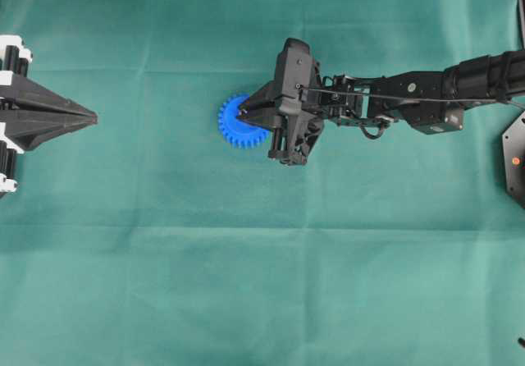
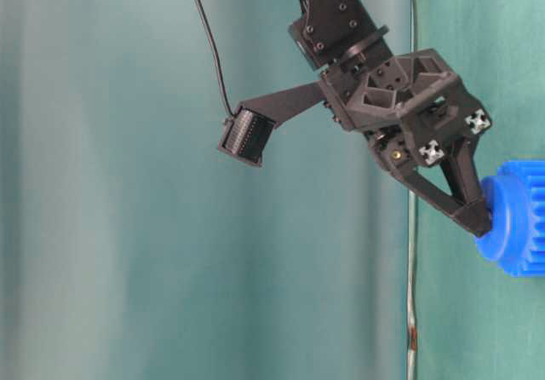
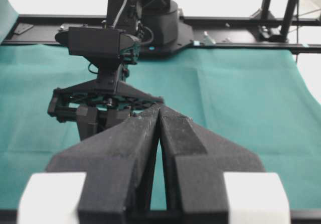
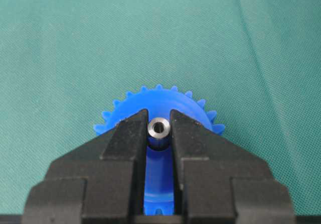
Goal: Insert the shaft placed at a random location into the center hole of the medium gear at another random location.
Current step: 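Lower the shaft into the center hole of the blue gear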
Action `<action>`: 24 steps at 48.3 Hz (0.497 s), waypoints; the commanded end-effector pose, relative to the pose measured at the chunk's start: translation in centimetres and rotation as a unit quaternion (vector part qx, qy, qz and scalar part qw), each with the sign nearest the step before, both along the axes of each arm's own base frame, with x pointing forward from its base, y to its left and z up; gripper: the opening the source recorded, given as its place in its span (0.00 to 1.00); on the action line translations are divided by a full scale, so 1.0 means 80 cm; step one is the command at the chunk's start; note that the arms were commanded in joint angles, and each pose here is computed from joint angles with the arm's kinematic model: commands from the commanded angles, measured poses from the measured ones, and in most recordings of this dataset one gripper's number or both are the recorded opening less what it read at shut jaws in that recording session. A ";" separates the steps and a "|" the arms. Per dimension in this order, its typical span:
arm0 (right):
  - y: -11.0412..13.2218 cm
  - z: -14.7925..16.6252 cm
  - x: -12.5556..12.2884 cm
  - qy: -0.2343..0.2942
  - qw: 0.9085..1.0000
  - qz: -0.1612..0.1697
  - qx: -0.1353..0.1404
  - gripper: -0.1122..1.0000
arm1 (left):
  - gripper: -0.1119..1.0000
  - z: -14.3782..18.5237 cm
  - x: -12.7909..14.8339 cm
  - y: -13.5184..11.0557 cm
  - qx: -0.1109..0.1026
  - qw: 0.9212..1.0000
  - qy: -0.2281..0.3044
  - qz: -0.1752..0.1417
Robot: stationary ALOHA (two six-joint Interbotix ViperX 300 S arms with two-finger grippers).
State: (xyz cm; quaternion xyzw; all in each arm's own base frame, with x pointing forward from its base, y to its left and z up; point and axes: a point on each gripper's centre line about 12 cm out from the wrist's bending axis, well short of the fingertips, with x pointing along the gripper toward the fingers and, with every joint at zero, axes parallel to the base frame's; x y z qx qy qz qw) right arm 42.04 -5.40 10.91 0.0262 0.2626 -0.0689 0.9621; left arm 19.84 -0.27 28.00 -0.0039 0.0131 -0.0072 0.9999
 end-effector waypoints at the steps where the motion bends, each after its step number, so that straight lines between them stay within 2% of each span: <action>1: -0.002 0.017 0.008 -0.022 1.000 -0.001 -0.005 0.22 | 0.10 0.011 0.004 -0.001 0.001 1.000 -0.011 -0.001; 24: -0.002 0.017 0.008 -0.021 1.000 -0.001 -0.004 0.23 | 0.10 0.011 0.004 -0.001 0.001 1.000 -0.010 -0.001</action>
